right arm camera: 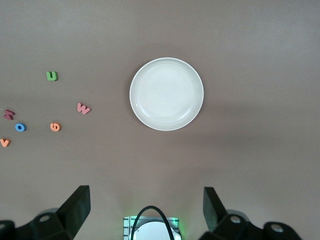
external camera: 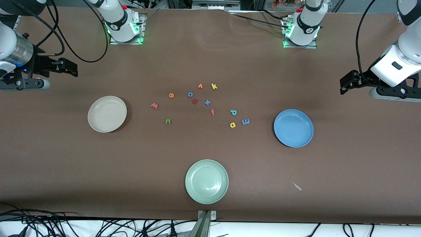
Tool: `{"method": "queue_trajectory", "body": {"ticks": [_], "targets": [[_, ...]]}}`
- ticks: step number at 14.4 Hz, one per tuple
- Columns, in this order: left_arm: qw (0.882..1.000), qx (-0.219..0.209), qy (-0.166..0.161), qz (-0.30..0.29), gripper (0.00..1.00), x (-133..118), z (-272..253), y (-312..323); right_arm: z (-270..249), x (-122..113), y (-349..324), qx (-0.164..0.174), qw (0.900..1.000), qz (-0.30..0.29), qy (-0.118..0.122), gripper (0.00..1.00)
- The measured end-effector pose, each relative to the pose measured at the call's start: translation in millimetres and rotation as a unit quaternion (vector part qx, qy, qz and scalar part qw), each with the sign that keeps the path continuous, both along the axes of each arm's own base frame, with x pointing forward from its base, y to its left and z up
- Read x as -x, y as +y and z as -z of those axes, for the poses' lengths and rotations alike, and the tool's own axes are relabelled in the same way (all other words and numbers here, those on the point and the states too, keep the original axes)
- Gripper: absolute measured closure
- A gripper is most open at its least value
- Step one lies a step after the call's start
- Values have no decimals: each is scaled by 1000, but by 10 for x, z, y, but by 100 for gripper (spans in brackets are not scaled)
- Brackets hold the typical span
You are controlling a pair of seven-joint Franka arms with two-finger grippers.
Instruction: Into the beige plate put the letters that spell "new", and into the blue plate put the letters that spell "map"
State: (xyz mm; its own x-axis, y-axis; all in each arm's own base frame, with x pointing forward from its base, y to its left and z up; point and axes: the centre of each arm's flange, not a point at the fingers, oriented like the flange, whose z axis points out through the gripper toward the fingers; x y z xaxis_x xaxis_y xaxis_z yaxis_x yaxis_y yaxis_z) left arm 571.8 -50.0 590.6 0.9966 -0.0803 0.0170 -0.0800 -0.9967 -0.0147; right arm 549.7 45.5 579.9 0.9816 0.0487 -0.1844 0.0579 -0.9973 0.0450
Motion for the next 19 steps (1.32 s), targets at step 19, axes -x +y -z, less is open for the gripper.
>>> {"method": "queue_trajectory", "body": {"ticks": [19], "targets": [[1000,-1,15,0,0,29,30,1,-64,56,15,0,1000,-2,2,0]]}}
